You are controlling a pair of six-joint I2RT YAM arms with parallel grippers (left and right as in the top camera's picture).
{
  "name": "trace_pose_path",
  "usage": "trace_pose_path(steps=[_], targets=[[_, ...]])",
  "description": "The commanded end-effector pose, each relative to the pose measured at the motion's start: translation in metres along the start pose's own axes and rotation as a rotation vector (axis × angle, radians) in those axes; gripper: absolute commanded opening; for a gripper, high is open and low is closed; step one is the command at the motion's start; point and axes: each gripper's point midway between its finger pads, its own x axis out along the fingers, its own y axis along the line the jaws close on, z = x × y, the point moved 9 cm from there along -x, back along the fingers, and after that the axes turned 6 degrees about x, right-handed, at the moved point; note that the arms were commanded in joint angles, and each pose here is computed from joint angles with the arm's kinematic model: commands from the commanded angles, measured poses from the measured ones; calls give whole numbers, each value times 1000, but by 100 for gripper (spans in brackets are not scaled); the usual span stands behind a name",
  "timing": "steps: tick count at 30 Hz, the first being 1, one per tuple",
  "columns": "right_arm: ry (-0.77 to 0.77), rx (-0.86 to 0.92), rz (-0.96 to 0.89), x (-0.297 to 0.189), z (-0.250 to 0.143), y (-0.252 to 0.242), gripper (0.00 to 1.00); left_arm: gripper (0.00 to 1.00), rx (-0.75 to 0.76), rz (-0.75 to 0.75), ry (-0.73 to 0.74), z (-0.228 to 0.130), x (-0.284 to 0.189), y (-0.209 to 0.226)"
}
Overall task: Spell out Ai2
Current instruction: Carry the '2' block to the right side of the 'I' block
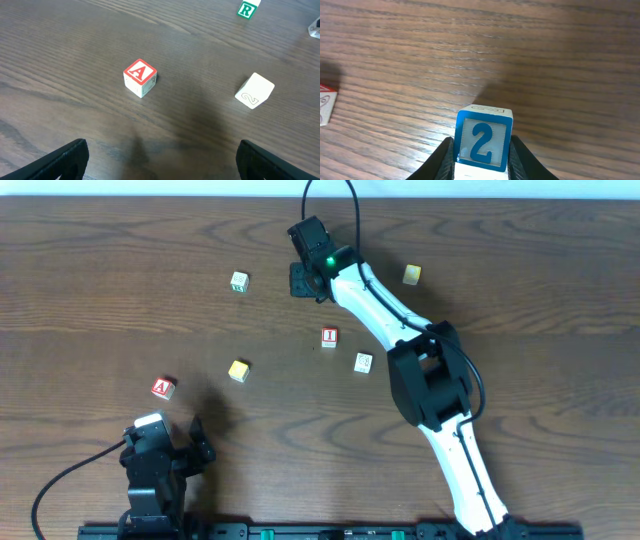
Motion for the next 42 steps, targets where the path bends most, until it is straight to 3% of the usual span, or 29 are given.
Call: trace_pose_path(steps=[1,8,10,18,23,27,35,42], targets=[[-54,-12,-47,-25,16,-9,17,95,8,0,6,-3,2,0],[-146,-29,-157,-116,37,-19,12,95,8,0,6,-3,2,0],[-129,-30,-170,-145,34,-22,1,95,8,0,6,-3,2,0],[-180,30,-196,-215,1,-29,1,95,8,0,6,-3,2,0],[-188,51,-95,-206,-51,-50,1,95,8,0,6,-3,2,0],[-93,123,-74,-170,-87,-67,1,95,8,0,6,-3,2,0],[-12,126,-65,-116,-98,-65,1,95,8,0,6,-3,2,0],[-12,141,-56,-96,-95,-69,1,95,8,0,6,-3,2,0]])
